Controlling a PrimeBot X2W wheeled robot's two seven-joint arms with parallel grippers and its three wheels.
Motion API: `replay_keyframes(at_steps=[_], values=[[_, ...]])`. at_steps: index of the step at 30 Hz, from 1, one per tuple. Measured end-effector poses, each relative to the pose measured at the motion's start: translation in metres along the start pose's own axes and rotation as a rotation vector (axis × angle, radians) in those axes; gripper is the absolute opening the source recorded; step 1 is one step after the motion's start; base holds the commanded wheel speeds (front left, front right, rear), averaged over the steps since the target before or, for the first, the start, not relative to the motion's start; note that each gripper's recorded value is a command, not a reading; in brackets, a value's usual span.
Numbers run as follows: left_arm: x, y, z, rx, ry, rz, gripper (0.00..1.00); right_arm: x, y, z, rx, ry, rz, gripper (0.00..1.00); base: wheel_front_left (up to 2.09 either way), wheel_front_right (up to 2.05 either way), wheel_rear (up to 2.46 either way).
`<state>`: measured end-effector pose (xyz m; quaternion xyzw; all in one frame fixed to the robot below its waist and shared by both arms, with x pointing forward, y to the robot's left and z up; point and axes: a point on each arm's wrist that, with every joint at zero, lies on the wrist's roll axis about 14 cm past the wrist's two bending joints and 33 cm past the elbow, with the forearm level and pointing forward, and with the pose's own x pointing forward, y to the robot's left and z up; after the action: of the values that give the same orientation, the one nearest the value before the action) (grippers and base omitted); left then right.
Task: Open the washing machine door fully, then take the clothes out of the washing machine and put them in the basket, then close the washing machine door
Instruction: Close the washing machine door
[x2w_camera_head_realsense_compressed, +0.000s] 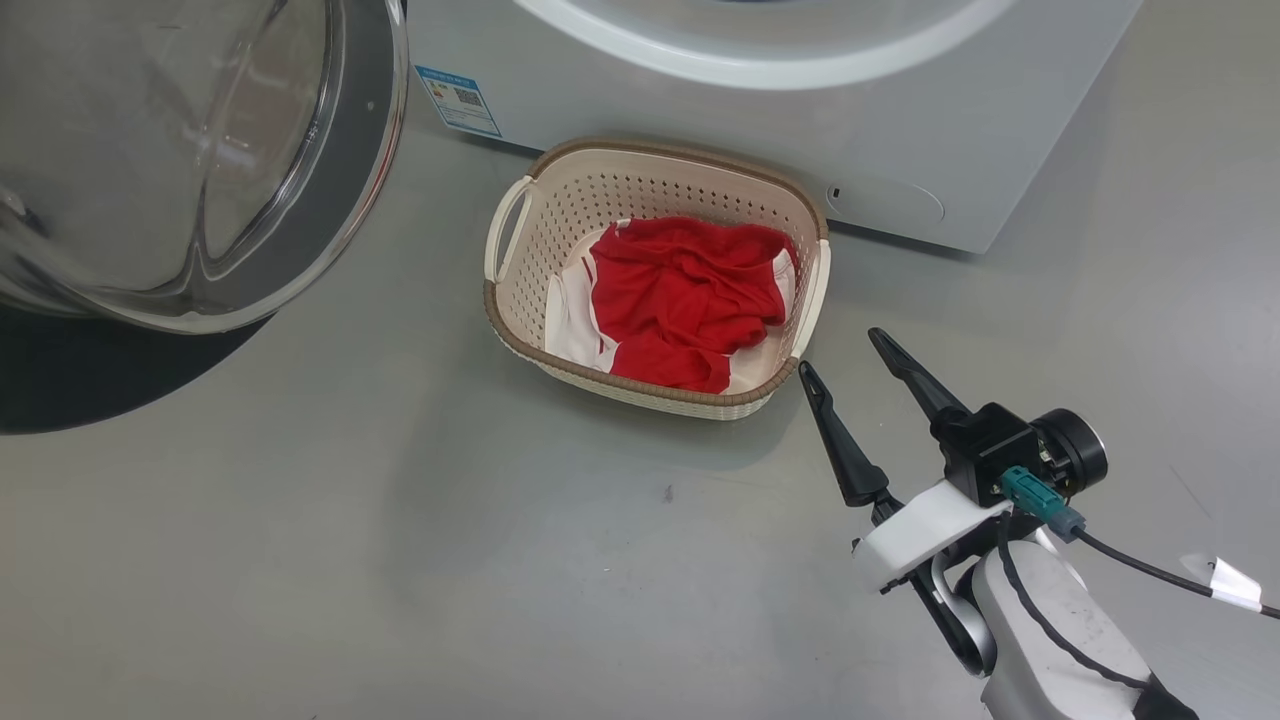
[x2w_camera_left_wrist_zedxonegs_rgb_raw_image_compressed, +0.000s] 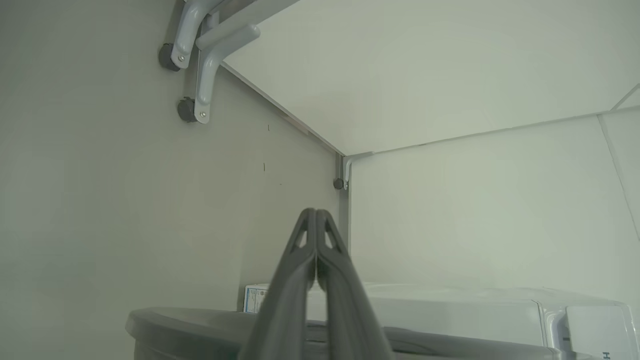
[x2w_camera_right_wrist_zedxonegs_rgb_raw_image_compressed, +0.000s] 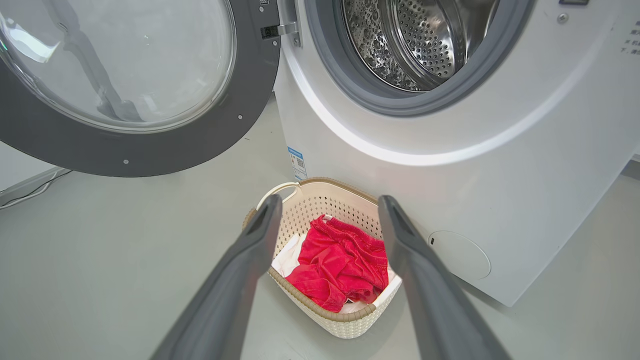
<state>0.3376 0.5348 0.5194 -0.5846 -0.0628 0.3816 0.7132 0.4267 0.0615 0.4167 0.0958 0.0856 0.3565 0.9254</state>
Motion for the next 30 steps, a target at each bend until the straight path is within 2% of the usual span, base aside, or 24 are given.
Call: replay_keyframes(at_steps=[5,11,30], values=[[0.002,0.002,-0.028,-0.016,0.138,0.013,0.00,0.000,0.000,0.000,-0.001,0.000,0.000,1.00,0.00,0.00,0.00],[0.000,0.002,-0.043,-0.014,0.223,0.016,0.00,0.000,0.001,0.001,-0.003,0.000,0.001,1.00,0.00,0.00,0.00],[-0.009,-0.003,-0.058,-0.037,0.367,-0.029,0.00,-0.001,0.003,0.005,-0.009,-0.005,0.002,1.00,0.00,0.00,0.00]])
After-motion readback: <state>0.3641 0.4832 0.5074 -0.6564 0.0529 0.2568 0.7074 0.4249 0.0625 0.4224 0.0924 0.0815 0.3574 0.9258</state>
